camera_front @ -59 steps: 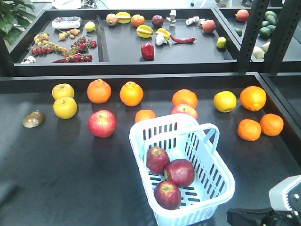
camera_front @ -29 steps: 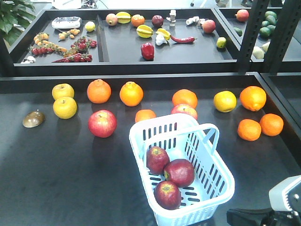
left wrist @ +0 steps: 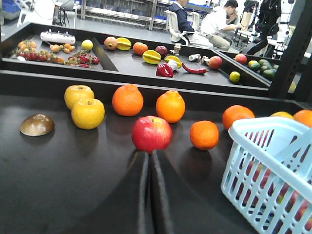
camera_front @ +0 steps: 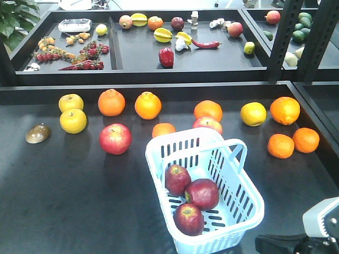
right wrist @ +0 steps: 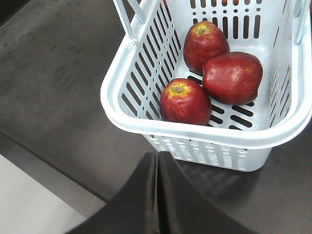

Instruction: Pick three apples into basket with both arms

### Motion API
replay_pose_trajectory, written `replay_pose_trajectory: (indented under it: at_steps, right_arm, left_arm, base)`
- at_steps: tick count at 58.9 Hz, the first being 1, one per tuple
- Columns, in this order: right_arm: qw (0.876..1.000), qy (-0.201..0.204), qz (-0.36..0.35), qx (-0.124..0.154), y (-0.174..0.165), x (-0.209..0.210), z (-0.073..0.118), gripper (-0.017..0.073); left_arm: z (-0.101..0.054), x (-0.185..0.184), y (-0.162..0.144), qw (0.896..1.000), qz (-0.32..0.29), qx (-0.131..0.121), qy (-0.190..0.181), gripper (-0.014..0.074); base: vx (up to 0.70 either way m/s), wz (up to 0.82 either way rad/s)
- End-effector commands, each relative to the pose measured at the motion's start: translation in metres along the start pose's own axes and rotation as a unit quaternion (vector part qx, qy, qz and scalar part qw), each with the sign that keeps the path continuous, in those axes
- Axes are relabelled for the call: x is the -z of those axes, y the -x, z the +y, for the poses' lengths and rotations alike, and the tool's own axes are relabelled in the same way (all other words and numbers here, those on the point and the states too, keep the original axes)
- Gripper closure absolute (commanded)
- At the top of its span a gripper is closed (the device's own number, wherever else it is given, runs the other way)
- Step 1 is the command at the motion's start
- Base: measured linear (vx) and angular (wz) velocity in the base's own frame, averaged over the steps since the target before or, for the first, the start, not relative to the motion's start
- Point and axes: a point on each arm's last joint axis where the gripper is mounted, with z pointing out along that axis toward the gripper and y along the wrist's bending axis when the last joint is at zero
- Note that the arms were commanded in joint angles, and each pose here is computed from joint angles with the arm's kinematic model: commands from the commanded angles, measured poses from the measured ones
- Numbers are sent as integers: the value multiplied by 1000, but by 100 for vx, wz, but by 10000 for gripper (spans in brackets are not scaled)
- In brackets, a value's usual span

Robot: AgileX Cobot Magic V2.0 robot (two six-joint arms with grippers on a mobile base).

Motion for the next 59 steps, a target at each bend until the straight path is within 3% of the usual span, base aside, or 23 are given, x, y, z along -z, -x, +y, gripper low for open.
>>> replay_pose_trajectory:
  at_steps: [1, 11, 31, 43, 59]
  right_arm:
    - [1000, -3, -22, -3, 10, 3, 0, 564]
    - [1000, -3, -22, -3, 10, 3, 0, 564]
    - [1000, -3, -22, -3, 10, 3, 0, 564]
    - [1000, -3, -22, -3, 10, 3, 0, 564]
    - [1000, -3, -22, -3, 10, 3, 0, 564]
  left_arm:
    - [-3, 3, 15, 998, -66, 14, -15, 599]
    - [-4, 4, 19, 996, -90, 9, -16, 599]
    - [4, 3, 15, 996, -71, 9, 52, 599]
    - [9, 4, 16, 992, -83, 31, 89, 599]
    - [9, 4, 16, 992, -82, 31, 93, 599]
  base:
    - [0, 0]
    - [0, 0]
    - [0, 0]
    - [0, 0]
    - [0, 0]
